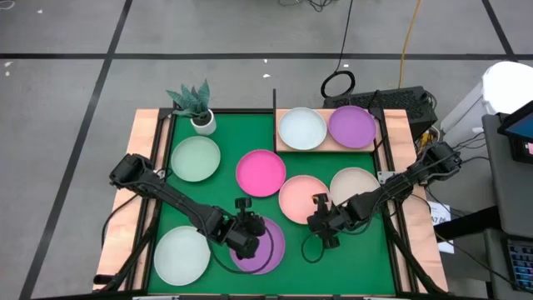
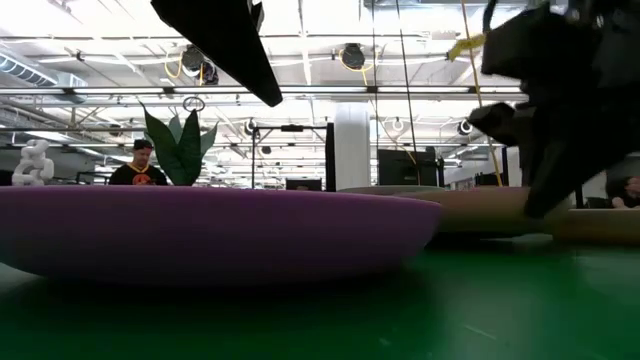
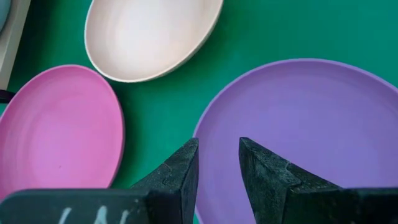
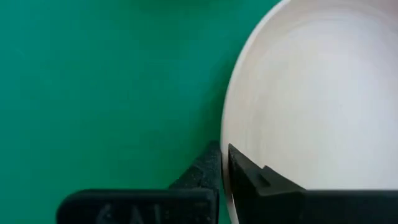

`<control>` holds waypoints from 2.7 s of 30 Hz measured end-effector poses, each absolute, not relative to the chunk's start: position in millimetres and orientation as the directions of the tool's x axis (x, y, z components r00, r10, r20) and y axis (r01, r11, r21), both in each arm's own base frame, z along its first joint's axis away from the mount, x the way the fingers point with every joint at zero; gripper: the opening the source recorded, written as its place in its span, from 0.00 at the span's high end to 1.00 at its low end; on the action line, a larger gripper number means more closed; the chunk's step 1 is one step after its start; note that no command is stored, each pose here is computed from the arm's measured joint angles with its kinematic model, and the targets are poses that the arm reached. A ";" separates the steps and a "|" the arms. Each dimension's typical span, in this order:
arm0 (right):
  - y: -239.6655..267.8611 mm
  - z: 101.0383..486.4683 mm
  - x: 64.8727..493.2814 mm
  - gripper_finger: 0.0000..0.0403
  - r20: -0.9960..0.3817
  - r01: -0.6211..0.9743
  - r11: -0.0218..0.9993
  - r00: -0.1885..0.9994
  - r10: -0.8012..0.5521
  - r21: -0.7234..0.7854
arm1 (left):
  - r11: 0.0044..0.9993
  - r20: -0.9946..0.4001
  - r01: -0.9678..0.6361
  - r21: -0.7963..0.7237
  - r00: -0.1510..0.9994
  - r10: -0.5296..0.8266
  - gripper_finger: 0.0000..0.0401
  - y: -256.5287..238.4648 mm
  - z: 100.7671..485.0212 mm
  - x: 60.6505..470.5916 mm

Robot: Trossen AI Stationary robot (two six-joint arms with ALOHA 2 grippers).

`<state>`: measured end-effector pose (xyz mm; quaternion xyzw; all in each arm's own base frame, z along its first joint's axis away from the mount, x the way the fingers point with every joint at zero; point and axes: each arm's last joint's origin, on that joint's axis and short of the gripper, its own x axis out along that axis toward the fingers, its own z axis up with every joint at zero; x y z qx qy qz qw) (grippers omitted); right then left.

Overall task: Place and stack plates onto a shelf
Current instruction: Stack the orange plate on top of the purple plate on the shelf

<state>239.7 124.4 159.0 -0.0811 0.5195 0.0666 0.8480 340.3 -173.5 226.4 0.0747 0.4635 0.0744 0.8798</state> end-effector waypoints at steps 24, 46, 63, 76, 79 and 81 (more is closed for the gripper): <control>103.7 279.7 239.1 1.00 -0.938 -0.046 0.955 0.211 -0.277 -0.293 | 0.978 -0.802 -0.064 0.197 0.563 0.198 0.70 -173.8 226.4 340.8; -32.6 321.9 185.5 1.00 -0.777 0.374 0.837 0.346 -0.526 -0.400 | 0.982 -0.783 -0.071 0.172 0.595 0.181 0.70 -175.6 228.3 344.2; -92.0 252.5 169.7 0.99 -0.841 0.464 0.820 0.246 -0.483 -0.335 | 0.985 -0.786 -0.062 0.164 0.595 0.168 0.70 -176.1 228.4 344.4; -108.8 225.4 156.0 0.99 -0.860 0.498 0.805 0.201 -0.469 -0.322 | 0.985 -0.786 -0.063 0.163 0.595 0.168 0.70 -176.1 228.4 344.4; -109.6 222.0 154.6 0.99 -0.864 0.503 0.805 0.200 -0.461 -0.314 | 0.985 -0.786 -0.063 0.163 0.595 0.168 0.70 -176.1 228.4 344.4; -109.6 220.6 154.0 0.99 -0.866 0.502 0.806 0.196 -0.460 -0.314 | 0.985 -0.786 -0.063 0.164 0.595 0.168 0.70 -176.1 228.4 344.4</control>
